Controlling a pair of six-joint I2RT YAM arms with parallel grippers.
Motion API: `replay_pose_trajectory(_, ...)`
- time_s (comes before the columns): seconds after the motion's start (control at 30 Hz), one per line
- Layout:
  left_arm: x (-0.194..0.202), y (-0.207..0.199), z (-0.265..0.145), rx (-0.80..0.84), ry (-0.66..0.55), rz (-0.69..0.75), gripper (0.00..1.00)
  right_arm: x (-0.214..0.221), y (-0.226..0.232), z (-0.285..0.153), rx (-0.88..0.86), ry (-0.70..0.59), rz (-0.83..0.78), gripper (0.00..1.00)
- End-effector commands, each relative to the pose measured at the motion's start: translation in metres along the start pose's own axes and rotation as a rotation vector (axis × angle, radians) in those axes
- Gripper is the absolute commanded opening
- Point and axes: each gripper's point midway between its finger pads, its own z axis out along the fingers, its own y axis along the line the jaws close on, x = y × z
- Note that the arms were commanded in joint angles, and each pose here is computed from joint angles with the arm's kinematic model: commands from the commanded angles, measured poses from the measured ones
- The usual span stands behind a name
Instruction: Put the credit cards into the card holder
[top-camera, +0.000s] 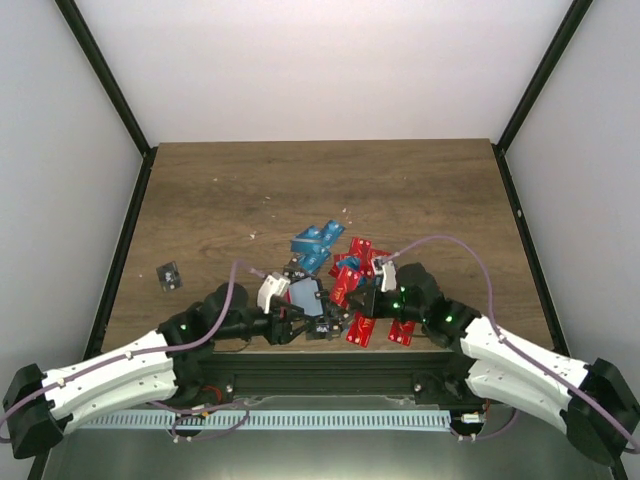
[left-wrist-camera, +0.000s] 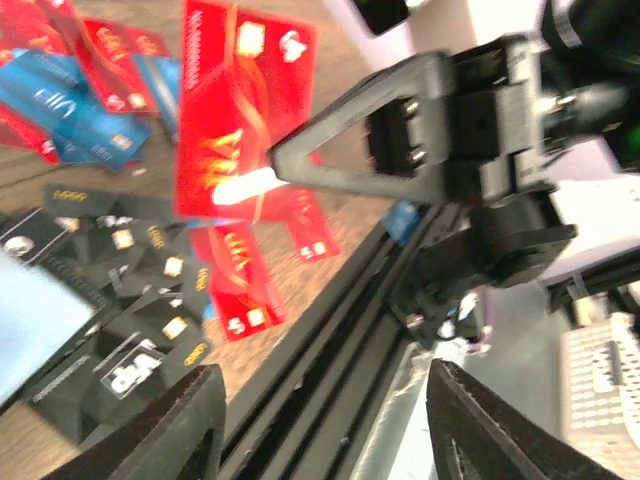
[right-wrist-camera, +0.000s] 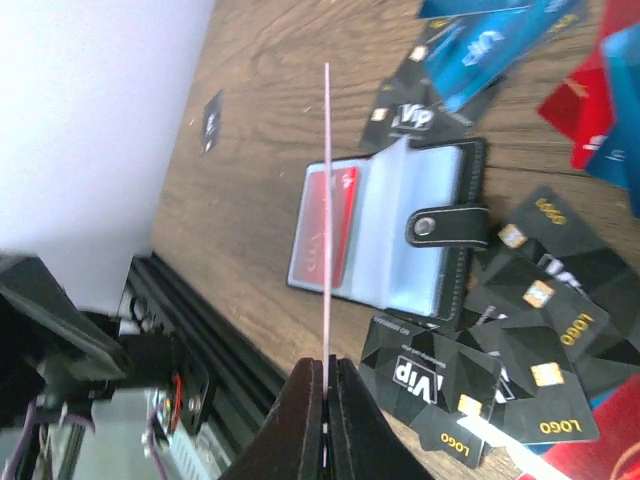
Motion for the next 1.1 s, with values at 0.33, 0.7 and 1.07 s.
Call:
replay_pose_trajectory(0.33,-0.043,-0.072,-0.025,0.277,-0.064,0.071,0.54,0.035,0.099,-0.032,-0.596,0.275,-0.37,0.01)
replay_pose_trajectory(0.7,-0.043,-0.096,-0.029,0.407,-0.038,0.098,0.35,0.04,0.127,-0.062,-0.75,0.283,-0.47,0.01)
replay_pose_trajectory(1.07,-0.051,-0.077,-0.046,0.238,-0.096,0.083,0.4,0.037,0.127,-0.061,-0.713,0.292,-0.46,0.01)
